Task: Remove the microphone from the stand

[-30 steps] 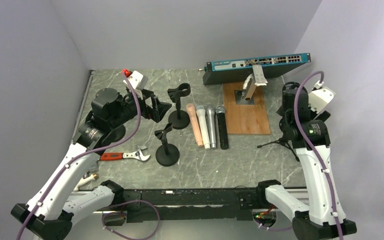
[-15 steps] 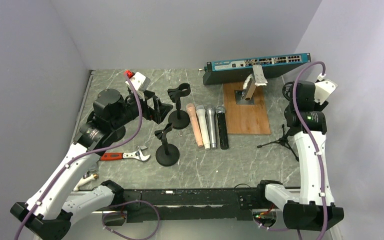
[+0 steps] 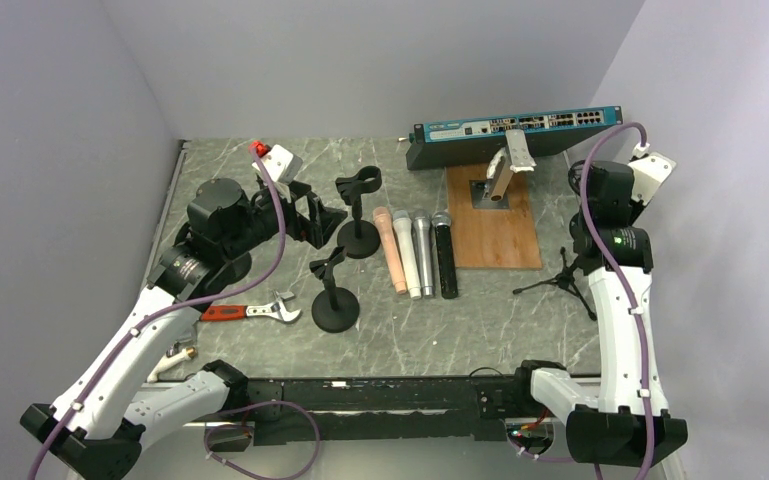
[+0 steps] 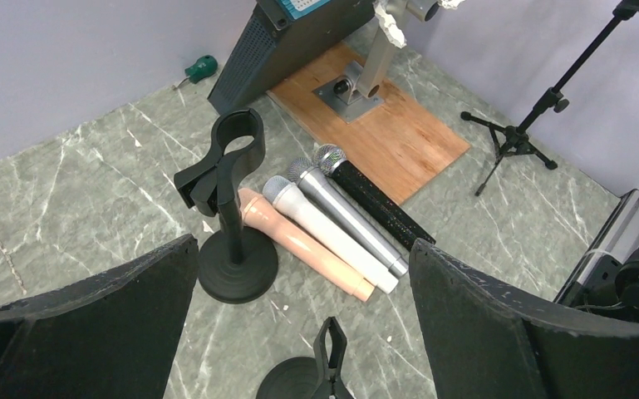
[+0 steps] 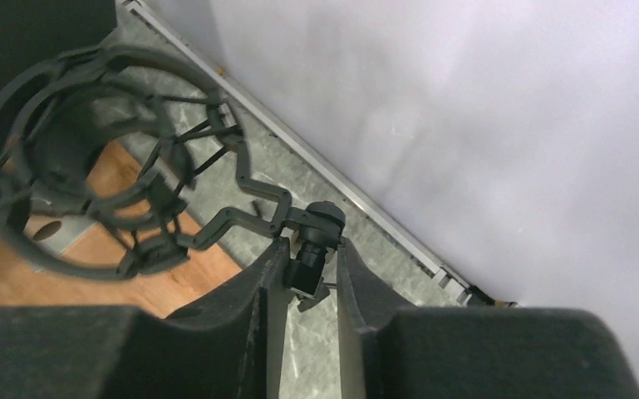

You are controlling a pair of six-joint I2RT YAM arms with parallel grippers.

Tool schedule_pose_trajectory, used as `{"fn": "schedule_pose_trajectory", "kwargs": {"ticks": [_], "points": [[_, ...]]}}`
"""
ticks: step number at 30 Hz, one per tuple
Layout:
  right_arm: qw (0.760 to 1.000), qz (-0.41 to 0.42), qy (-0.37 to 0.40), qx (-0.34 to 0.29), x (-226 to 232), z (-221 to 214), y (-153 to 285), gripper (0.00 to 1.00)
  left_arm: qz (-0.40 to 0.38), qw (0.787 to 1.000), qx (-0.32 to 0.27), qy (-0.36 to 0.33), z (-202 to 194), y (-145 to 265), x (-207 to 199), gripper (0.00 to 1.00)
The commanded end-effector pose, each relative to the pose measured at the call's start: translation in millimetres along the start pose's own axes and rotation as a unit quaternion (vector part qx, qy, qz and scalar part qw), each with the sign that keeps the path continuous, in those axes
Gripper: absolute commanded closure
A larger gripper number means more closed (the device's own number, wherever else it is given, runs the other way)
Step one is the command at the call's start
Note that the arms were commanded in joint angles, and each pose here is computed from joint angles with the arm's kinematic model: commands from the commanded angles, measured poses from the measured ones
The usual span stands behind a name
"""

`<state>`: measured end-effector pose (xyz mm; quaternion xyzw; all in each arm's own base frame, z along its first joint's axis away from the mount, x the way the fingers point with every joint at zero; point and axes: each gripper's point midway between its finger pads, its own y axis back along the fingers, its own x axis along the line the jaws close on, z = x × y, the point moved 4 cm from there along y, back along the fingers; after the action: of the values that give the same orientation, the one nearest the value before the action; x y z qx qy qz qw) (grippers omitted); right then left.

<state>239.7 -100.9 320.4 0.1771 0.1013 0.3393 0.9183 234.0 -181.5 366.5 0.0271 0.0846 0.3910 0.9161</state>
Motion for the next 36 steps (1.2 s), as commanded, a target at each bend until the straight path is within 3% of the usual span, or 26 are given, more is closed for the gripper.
{"fn": "schedule_pose_trajectory", "kwargs": {"ticks": [1, 6, 13, 20, 25, 31, 36], "points": [[1.000, 0.000, -0.002, -0.029, -1, 15, 0, 0.81, -0.003, 1.000, -0.021, -0.013, 13, 4, -3, 0.01], [0.997, 0.080, 0.004, -0.003, 15, 16, 13, 1.00, -0.003, 1.000, -0.020, -0.014, 13, 4, -4, 0.01], [0.988, 0.155, -0.006, -0.025, 11, 38, 50, 1.00, -0.003, 1.000, -0.016, -0.013, 11, 2, -3, 0.01], [0.956, 0.283, 0.005, -0.076, 20, 64, 93, 1.00, -0.008, 1.000, -0.014, -0.008, 10, -1, -4, 0.01], [0.883, 0.461, 0.042, -0.081, 52, 64, 135, 1.00, -0.005, 1.000, -0.014, -0.007, 10, 0, -4, 0.01], [0.754, 0.651, 0.058, -0.067, 78, 61, 193, 1.00, 0.014, 1.000, -0.024, -0.009, 12, 4, 1, 0.01], [0.708, 0.703, 0.061, -0.009, 87, 51, 214, 1.00, 0.053, 0.998, -0.043, -0.010, 17, 15, 9, 0.01]]}}
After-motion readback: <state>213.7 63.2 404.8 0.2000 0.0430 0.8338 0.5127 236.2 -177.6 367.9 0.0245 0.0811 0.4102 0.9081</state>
